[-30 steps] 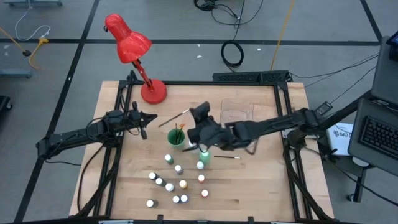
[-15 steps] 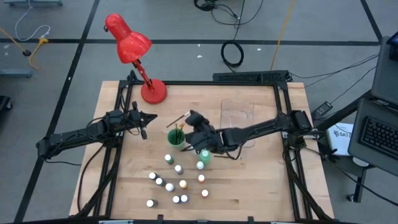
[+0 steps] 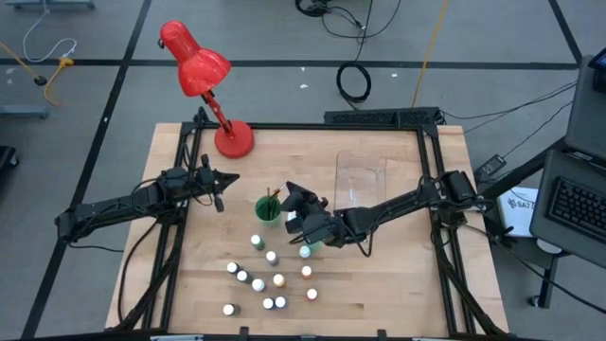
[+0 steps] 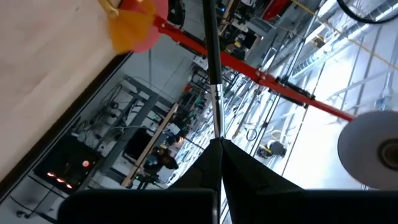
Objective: Pick & Place Paint Supplies
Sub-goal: Put the bottom silver paintbrush into the green cup
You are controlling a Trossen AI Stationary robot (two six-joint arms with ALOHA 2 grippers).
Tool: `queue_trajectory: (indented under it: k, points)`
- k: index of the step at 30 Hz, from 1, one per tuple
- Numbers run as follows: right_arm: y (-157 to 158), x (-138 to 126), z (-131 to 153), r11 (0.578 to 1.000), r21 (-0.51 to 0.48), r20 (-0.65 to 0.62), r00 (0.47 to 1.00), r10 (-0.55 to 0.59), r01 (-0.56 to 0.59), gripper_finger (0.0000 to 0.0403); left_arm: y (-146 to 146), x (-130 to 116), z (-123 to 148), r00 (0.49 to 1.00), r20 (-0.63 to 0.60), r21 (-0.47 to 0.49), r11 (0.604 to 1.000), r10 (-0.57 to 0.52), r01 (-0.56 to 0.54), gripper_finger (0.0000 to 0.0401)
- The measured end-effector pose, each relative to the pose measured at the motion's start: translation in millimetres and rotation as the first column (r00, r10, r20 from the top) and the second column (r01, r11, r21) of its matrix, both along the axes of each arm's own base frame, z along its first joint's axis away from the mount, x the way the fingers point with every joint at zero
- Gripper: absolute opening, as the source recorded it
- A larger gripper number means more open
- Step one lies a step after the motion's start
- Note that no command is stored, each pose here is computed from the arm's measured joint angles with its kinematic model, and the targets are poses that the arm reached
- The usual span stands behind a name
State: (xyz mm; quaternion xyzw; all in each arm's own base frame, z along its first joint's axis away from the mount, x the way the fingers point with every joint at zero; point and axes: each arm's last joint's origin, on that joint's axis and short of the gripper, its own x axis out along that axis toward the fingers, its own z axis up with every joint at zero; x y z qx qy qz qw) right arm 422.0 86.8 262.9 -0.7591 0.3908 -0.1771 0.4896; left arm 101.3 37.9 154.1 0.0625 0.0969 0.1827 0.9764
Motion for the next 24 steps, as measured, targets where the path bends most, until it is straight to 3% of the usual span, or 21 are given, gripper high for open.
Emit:
queue_trajectory:
  k: [24]
  points:
    - [-18, -1, -11, 0.999, -0.006, -0.096, 0.994, -0.05, 0.05, 0.0, 0, 0, 0, 1.0, 0.001, -0.005, 1.0, 0.001, -0.001, 0.0021]
